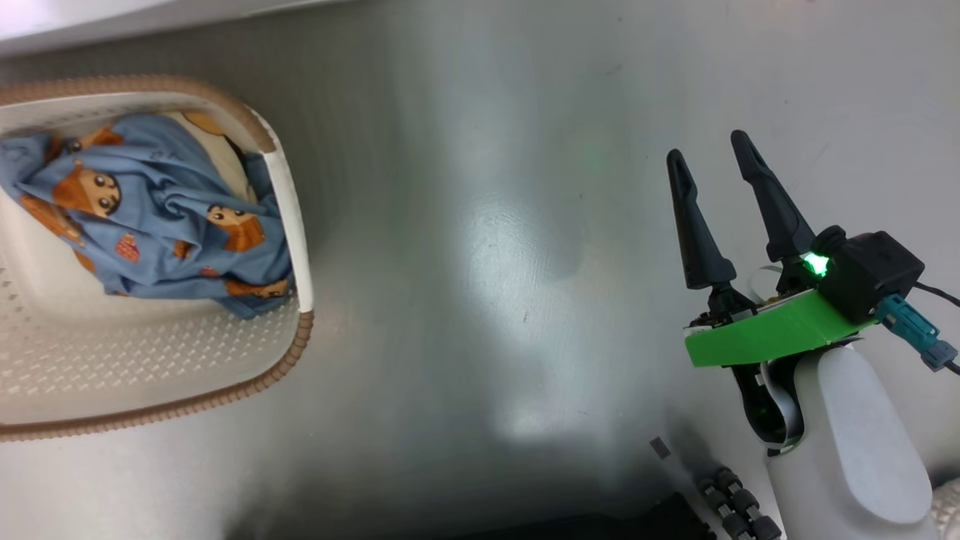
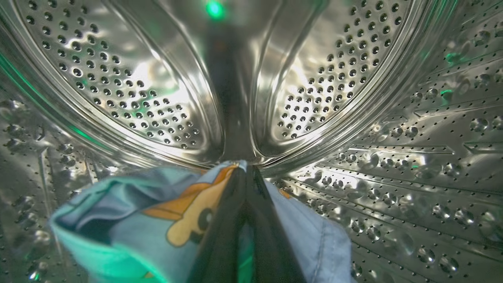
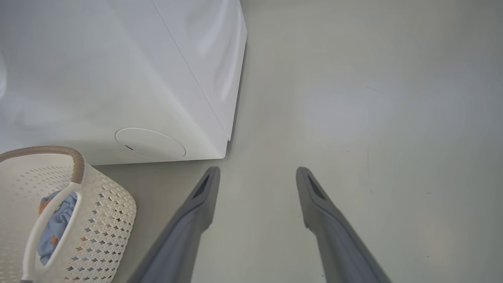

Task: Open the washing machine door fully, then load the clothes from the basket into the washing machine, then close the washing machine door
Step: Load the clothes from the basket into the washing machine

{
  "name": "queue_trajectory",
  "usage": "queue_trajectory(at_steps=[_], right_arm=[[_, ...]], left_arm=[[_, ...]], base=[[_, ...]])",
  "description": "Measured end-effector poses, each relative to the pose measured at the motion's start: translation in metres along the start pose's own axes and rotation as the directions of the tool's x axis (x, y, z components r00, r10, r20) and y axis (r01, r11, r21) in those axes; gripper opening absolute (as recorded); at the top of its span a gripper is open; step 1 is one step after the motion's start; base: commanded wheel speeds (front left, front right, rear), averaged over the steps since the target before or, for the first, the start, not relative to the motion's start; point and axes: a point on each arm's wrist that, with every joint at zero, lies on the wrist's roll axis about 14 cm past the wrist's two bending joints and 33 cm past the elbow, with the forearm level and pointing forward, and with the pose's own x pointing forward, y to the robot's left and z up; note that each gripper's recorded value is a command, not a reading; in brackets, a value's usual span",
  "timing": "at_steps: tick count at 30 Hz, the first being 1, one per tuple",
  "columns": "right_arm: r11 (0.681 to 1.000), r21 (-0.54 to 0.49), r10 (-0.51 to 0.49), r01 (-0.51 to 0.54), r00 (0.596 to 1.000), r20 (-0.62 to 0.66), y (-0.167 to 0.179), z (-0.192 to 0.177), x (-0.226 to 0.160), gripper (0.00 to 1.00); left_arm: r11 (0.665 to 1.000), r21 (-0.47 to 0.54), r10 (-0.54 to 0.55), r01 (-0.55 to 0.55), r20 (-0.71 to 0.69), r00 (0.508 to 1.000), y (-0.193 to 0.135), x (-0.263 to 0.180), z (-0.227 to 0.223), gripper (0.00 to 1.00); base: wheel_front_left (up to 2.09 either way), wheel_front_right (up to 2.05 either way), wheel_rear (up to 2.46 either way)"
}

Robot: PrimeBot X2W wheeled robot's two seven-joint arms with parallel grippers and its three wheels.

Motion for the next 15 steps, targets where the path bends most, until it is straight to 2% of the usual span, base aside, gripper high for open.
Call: queue_trajectory(at_steps=[5,8,15], right_arm=[[1.0,-0.001,-0.015,0.015,1.0,-0.015,-0.007,-0.007,0.0,1.0],[1.0,-0.004,-0.02,0.02,1.0,-0.018,-0.009,-0.008,0.0,1.0],[1.0,0.001,-0.015,0.015,1.0,-0.017,-0.007,-0.006,-0.001,1.0]], left_arm=[[0.999,0.033,-0.023,0.017,0.168,0.986,-0.003,0.012,0.026,0.0],[0.998,0.056,-0.037,0.025,0.211,0.977,-0.006,0.016,0.034,0.0],[0.997,0.07,-0.02,0.016,0.054,0.998,-0.001,0.018,0.005,0.0]], base=[[0.0,0.0,0.0],[0.0,0.0,0.0],[0.0,0.0,0.0]])
